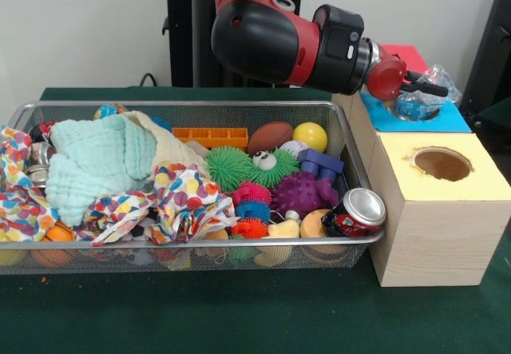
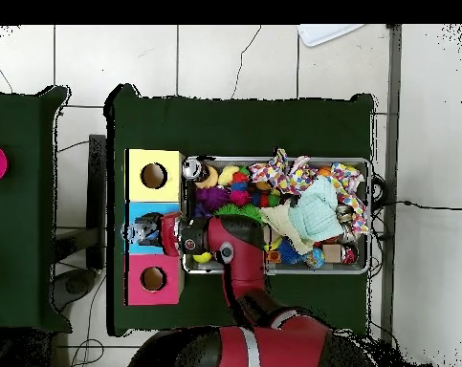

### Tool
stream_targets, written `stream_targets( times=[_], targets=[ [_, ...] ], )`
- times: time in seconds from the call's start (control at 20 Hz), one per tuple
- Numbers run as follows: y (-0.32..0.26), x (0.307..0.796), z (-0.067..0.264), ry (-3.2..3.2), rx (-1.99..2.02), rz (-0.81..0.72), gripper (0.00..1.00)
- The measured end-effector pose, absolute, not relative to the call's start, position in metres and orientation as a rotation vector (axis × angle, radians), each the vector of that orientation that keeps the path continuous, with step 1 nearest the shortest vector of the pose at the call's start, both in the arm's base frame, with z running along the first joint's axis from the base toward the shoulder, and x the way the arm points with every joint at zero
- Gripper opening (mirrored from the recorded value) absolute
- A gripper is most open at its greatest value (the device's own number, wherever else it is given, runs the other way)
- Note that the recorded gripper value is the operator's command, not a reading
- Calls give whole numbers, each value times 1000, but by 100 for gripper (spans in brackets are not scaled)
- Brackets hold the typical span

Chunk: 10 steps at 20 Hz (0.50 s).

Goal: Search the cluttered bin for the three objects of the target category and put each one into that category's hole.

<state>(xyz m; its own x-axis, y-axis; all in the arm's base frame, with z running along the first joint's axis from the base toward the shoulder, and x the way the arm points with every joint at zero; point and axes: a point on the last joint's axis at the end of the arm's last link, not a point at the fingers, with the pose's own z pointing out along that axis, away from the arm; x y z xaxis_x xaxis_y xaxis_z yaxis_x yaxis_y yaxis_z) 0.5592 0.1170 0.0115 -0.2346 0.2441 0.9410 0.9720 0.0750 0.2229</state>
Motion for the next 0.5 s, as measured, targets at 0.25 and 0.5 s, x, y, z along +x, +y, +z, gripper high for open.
stream_targets(
  times=[0.25, 0.5],
  targets=[
    [117, 559, 11, -1595, -1240, -1213, 100],
    [115, 560, 11, -1593, -1243, -1215, 100]
  ],
)
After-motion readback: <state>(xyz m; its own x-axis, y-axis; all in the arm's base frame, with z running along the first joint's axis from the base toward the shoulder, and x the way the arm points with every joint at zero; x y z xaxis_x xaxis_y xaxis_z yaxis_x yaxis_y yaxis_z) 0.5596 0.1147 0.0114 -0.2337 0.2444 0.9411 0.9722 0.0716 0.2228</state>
